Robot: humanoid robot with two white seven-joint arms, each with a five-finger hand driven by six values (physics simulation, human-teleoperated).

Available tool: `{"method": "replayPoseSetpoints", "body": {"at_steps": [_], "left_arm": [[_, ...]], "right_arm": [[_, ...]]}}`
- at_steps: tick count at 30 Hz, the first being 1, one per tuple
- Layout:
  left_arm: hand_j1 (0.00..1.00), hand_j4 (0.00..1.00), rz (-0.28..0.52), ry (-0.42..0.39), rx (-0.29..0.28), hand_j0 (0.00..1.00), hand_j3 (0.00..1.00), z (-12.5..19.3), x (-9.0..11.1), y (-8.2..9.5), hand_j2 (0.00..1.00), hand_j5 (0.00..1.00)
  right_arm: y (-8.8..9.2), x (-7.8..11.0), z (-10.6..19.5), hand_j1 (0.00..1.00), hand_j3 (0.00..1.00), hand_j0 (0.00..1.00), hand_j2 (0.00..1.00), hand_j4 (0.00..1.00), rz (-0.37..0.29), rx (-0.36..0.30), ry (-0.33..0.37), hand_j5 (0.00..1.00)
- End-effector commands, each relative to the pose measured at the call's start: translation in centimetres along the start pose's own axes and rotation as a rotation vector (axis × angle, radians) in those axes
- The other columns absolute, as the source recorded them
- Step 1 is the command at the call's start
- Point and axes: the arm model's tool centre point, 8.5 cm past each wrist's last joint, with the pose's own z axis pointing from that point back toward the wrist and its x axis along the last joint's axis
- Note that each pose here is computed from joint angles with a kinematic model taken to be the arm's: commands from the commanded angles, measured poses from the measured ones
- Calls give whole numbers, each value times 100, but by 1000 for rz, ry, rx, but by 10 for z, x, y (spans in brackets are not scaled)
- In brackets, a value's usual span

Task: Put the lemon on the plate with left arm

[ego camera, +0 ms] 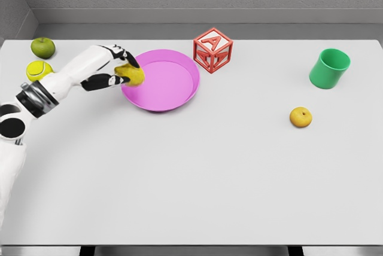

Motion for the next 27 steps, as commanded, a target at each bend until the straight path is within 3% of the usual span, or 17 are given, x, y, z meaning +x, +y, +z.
{"method": "replayPoseSetpoints", "body": {"at_steps": [1,3,9,14,20,27], "left_arm": [[50,50,33,-41,2,50,50,-18,12,-13,50,50],[100,100,52,-76,32,100,100,-31,21,-11,100,100],[100,100,18,-91,27,100,100,-27,28,-5,100,100],[100,100,-65,45,-12,100,100,40,-4,16,100,100],[100,100,-61,146,-66,100,100,87,-23,5,100,100],[100,100,-59,176,-82,100,100,99,-28,2,100,100]], "right_arm": [[0,0,0,100,100,100,100,100,0,0,0,100],[0,0,0,100,100,100,100,100,0,0,0,100],[0,0,0,100,100,100,100,100,0,0,0,100],[0,0,0,100,100,100,100,100,0,0,0,100],[0,0,0,100,100,100,100,100,0,0,0,100],[0,0,0,100,100,100,100,100,0,0,0,100]]}}
